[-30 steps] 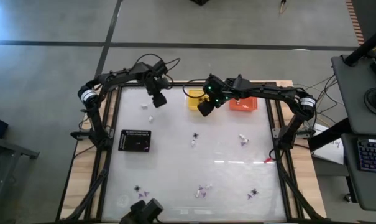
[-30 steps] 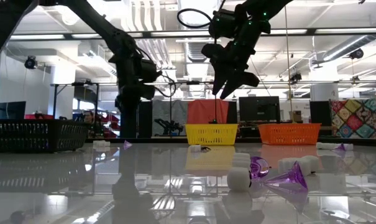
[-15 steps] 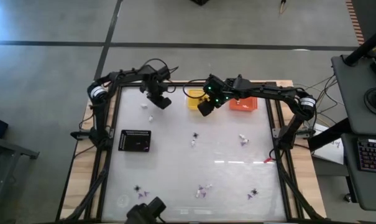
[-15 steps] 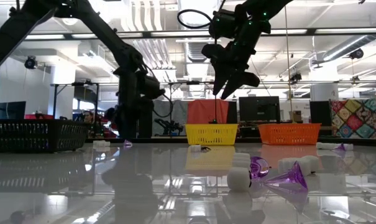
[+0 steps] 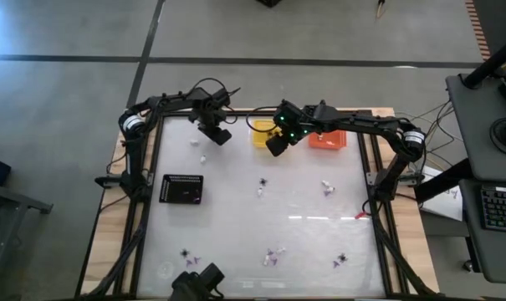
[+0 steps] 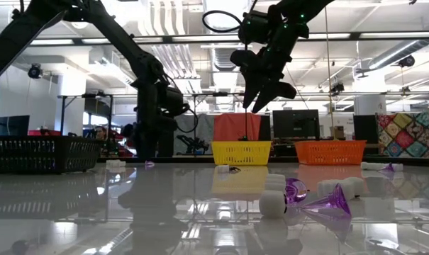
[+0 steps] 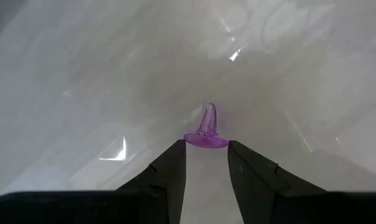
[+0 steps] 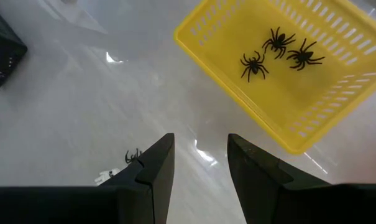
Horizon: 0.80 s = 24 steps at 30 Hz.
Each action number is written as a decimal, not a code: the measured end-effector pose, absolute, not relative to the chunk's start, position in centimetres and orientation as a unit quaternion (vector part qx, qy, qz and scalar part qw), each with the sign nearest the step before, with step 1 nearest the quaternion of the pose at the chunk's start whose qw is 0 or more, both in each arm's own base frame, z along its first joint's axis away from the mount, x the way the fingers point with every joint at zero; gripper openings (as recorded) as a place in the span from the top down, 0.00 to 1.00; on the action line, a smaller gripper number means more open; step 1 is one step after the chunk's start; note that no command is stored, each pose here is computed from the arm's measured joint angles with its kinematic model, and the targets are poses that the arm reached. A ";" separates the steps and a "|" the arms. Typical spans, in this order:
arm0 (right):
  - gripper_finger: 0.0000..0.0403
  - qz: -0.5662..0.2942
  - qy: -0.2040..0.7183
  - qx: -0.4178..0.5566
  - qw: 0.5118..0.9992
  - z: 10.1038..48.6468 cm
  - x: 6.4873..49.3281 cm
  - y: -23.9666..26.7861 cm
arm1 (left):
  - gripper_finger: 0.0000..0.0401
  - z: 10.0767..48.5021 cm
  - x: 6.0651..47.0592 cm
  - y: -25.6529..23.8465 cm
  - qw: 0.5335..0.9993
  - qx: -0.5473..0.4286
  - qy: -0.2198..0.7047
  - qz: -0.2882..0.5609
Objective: Sort Halloween decoration
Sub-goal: Put the purple witch hat toy into the black bin
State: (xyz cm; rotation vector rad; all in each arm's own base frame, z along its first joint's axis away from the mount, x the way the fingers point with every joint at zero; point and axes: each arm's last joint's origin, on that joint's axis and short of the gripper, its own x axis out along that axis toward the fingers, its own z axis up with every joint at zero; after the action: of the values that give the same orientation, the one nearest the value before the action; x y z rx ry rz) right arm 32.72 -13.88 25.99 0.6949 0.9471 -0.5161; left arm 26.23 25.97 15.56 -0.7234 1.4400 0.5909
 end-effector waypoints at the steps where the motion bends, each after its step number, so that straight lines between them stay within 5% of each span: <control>1: 0.65 -0.241 0.442 0.324 0.801 26.0 32.7 -13.9 | 0.75 15.6 26.3 26.0 0.656 -0.317 0.634 0.260; 18: 0.65 -0.229 0.446 0.319 0.804 26.0 33.1 -13.0 | 0.99 15.5 26.1 26.0 0.657 -0.288 0.650 0.251; 24: 0.65 -0.229 0.446 0.319 0.804 26.0 33.1 -13.0 | 0.99 15.5 25.7 25.7 0.648 -0.274 0.674 0.226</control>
State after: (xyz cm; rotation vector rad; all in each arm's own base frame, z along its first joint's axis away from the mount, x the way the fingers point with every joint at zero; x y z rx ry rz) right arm 33.08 -13.00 26.00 0.6825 0.9555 -0.4899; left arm 25.74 25.66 15.54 -0.6223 1.5330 0.5131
